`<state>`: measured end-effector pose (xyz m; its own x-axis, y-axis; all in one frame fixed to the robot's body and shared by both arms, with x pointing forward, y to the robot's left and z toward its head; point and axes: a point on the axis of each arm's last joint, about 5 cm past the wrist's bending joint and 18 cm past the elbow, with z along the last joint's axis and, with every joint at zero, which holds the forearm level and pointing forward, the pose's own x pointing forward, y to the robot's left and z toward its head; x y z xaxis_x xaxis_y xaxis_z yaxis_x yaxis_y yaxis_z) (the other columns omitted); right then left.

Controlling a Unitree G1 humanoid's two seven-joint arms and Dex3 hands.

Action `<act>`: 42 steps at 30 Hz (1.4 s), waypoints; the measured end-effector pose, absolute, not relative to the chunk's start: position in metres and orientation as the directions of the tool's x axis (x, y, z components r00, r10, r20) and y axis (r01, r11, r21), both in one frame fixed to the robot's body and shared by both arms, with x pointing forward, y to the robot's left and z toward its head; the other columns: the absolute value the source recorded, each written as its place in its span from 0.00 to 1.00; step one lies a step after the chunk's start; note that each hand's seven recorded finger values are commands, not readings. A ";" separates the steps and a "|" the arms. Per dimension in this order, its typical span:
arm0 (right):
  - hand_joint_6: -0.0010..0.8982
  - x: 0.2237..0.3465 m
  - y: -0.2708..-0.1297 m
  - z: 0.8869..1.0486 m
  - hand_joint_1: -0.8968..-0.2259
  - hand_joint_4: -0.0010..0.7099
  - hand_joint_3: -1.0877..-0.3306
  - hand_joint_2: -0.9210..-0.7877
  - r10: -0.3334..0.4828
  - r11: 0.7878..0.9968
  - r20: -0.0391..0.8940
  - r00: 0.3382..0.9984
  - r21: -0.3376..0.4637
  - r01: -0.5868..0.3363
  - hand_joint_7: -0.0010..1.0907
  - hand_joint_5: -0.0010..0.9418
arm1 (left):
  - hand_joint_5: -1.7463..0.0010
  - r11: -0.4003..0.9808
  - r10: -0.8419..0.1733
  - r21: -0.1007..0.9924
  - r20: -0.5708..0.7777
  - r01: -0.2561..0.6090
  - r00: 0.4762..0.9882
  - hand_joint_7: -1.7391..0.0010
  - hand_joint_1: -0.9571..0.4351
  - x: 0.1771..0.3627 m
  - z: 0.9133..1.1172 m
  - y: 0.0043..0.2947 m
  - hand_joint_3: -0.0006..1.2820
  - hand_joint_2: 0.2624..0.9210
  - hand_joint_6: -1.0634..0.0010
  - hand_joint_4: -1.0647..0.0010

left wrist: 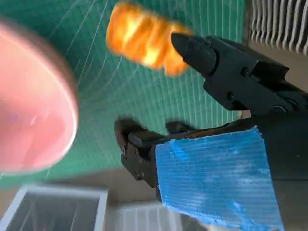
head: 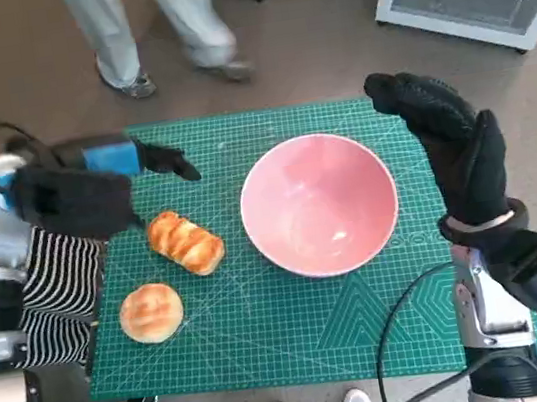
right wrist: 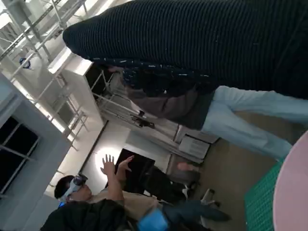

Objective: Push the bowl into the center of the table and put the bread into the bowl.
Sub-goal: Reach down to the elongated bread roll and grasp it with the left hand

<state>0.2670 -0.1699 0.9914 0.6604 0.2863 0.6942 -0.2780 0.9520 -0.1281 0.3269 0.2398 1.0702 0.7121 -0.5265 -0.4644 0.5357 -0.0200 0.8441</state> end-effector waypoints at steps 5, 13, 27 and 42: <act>0.01 0.267 -0.170 0.991 0.28 0.22 0.52 0.00 0.285 0.953 0.694 0.661 -0.129 -0.275 0.49 0.00 | 1.00 -0.031 -0.559 0.856 -0.443 0.516 0.701 0.98 0.53 0.323 1.057 0.242 0.01 0.59 0.84 0.94; 0.01 0.267 -0.170 0.991 0.27 0.22 0.53 0.00 0.284 0.953 0.694 0.662 -0.128 -0.274 0.49 0.00 | 1.00 -0.031 -0.548 0.858 -0.444 0.513 0.709 0.99 0.56 0.323 1.042 0.244 0.01 0.59 0.82 0.93; 0.01 0.267 -0.170 0.991 0.27 0.22 0.52 0.00 0.285 0.952 0.687 0.668 -0.124 -0.279 0.49 0.00 | 1.00 -0.042 -0.516 0.857 -0.458 0.513 0.723 0.99 0.57 0.326 1.011 0.235 0.01 0.62 0.80 0.90; 0.01 0.267 -0.170 0.992 0.27 0.22 0.52 0.00 0.291 0.950 0.681 0.672 -0.122 -0.288 0.49 0.00 | 0.99 -0.011 -0.441 0.825 -0.511 0.565 0.737 0.98 0.62 0.328 0.967 0.227 0.03 0.75 0.70 0.76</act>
